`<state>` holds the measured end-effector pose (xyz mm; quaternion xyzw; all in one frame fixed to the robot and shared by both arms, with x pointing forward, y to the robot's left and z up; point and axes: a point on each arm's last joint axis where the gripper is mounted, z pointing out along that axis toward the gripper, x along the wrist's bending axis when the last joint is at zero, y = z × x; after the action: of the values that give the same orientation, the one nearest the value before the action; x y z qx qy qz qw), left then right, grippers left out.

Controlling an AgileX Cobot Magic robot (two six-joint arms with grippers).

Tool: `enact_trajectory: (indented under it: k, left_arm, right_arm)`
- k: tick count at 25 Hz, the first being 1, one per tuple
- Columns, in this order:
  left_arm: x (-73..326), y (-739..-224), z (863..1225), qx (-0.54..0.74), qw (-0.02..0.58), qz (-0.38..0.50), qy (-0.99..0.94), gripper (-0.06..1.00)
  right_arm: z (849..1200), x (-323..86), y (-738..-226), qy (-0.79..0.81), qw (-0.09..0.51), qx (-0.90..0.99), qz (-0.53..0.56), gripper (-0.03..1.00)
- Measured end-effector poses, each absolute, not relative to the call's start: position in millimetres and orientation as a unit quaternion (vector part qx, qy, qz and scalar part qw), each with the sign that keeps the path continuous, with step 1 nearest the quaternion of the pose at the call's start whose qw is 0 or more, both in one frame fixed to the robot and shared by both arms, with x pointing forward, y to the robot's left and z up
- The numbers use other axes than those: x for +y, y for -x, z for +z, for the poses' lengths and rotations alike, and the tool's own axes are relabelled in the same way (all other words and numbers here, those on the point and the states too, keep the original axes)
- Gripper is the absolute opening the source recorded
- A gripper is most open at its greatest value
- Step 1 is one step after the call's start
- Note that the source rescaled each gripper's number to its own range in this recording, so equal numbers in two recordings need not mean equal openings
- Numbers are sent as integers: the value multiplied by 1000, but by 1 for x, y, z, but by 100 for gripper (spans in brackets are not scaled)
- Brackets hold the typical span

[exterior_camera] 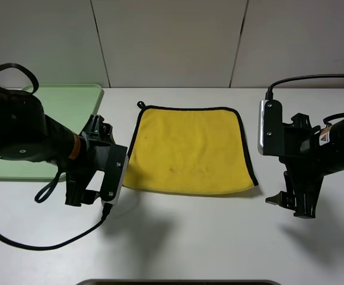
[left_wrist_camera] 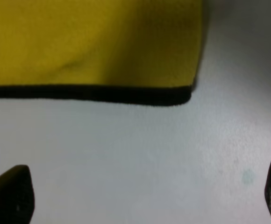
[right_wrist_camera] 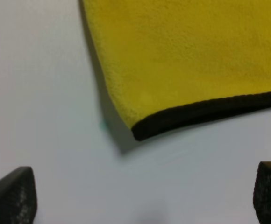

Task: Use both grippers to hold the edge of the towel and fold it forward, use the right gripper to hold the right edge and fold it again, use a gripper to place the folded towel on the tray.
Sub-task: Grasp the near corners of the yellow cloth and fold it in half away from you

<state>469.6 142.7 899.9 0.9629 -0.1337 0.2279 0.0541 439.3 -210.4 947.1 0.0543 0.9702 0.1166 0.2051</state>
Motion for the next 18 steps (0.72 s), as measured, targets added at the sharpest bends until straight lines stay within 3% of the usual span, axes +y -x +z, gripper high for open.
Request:
enact_trajectory:
  k: [18]
  left_arm:
    - [125,-481,876,-213,75,225,-948,99]
  right_arm:
    - [947,-210,-439,-56,206,970,118,100]
